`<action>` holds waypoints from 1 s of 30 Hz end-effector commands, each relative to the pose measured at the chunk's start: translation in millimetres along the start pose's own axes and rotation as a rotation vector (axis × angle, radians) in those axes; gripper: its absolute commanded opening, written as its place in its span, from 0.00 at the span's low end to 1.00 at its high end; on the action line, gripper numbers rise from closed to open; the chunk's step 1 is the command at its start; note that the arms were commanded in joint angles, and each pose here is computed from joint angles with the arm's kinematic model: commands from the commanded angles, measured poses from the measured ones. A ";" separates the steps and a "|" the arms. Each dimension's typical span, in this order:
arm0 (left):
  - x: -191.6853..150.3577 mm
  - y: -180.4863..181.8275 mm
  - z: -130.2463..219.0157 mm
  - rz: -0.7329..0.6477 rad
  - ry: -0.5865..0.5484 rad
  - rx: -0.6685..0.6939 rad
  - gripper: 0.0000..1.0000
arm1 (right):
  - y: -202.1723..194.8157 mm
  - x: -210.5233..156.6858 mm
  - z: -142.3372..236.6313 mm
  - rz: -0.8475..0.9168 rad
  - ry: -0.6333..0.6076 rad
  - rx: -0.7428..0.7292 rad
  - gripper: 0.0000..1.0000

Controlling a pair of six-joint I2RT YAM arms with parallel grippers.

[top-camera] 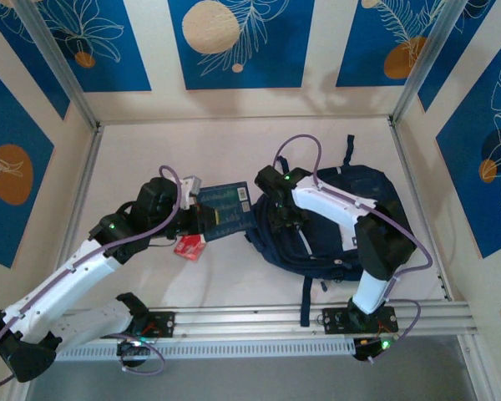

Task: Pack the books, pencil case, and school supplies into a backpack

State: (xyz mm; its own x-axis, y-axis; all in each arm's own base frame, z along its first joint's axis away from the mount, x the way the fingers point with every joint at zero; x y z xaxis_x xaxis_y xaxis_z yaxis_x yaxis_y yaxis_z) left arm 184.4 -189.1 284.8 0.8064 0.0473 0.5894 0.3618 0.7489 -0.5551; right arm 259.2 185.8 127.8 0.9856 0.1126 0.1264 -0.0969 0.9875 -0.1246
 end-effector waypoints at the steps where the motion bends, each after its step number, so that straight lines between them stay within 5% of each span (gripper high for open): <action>1: 8.5 -4.1 4.8 0.006 -0.048 -0.037 0.00 | -1.4 3.6 3.7 0.013 -0.010 -0.029 0.43; 5: 5.2 2.9 4.0 0.015 -0.033 -0.005 0.00 | 1.7 5.4 19.3 0.028 -0.038 0.030 0.11; 7: 5.0 5.2 2.8 0.013 -0.029 0.006 0.00 | 4.2 3.5 32.1 0.057 -0.045 0.095 0.03; 14: 8.1 7.2 -5.0 -0.013 -0.003 0.019 0.00 | -11.2 -11.7 91.7 0.137 -0.122 0.446 0.00; 22: 11.0 5.0 -20.4 -0.021 0.027 -0.027 0.00 | -61.8 -17.5 167.6 -0.036 -0.352 0.950 0.00; 30: 10.8 -17.4 -60.2 0.070 0.077 -0.327 0.00 | -59.0 -25.3 184.4 -0.047 -0.361 1.253 0.00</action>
State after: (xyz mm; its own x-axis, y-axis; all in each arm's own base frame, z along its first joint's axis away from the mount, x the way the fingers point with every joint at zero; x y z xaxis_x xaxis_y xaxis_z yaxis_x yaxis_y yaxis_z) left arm 210.0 -221.1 251.2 0.8669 0.0158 0.4982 0.3686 0.6527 -0.6620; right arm 221.8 129.1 267.1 0.9418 -0.1324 0.3089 -0.1554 0.6435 0.7495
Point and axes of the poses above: each hand's point on the last joint's axis, 136 mm out from that joint toward the fingers, its own z axis back along the fingers, its own y axis along the line the jaws close on, x = y × z, the point moved 5 cm from there along z, back along the fingers, and after that the axes turned 7 degrees about -z, right-handed, at the moved point
